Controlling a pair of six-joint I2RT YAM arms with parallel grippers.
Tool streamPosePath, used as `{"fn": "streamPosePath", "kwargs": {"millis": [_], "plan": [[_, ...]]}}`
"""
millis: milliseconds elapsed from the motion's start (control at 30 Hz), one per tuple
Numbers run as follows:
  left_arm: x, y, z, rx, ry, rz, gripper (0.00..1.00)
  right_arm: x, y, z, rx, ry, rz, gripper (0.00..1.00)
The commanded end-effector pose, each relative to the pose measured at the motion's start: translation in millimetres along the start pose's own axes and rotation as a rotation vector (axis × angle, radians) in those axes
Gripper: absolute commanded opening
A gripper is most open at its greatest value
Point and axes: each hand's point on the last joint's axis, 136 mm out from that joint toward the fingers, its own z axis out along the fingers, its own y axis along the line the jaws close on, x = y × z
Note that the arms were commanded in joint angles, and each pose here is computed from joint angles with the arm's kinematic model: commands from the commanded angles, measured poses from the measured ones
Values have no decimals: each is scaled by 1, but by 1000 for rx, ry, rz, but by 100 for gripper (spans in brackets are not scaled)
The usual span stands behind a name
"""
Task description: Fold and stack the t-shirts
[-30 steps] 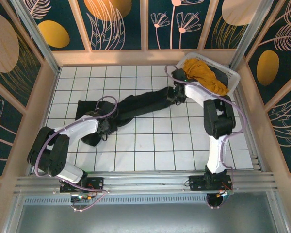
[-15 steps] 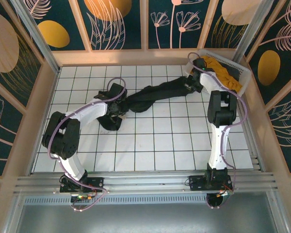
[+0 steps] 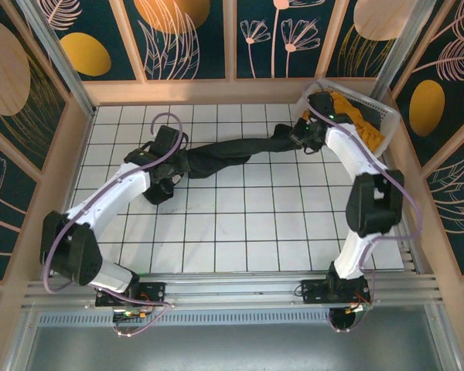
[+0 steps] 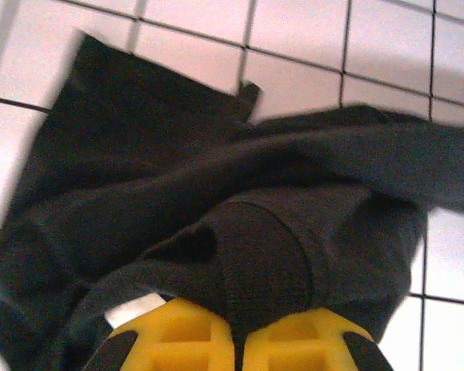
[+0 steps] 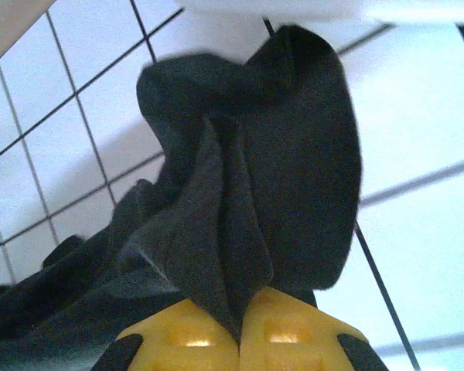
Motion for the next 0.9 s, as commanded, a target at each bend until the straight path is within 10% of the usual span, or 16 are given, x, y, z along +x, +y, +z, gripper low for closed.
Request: {"fn": "streamPosePath", "kwargs": {"millis": [0, 200, 467, 700, 867], "plan": [[3, 51, -18, -191, -34, 26, 0, 49, -31, -16, 37, 95, 100, 0], [36, 89, -17, -275, -6, 15, 0, 109, -57, -49, 19, 158, 176, 0], [74, 115, 5, -340, 36, 35, 0, 57, -77, -8, 50, 91, 212, 0], [77, 109, 10, -298, 40, 32, 0, -9, -67, -13, 66, -37, 191, 39], [81, 105, 11, -264, 50, 6, 0, 43, -91, -26, 148, -29, 139, 42]]}}
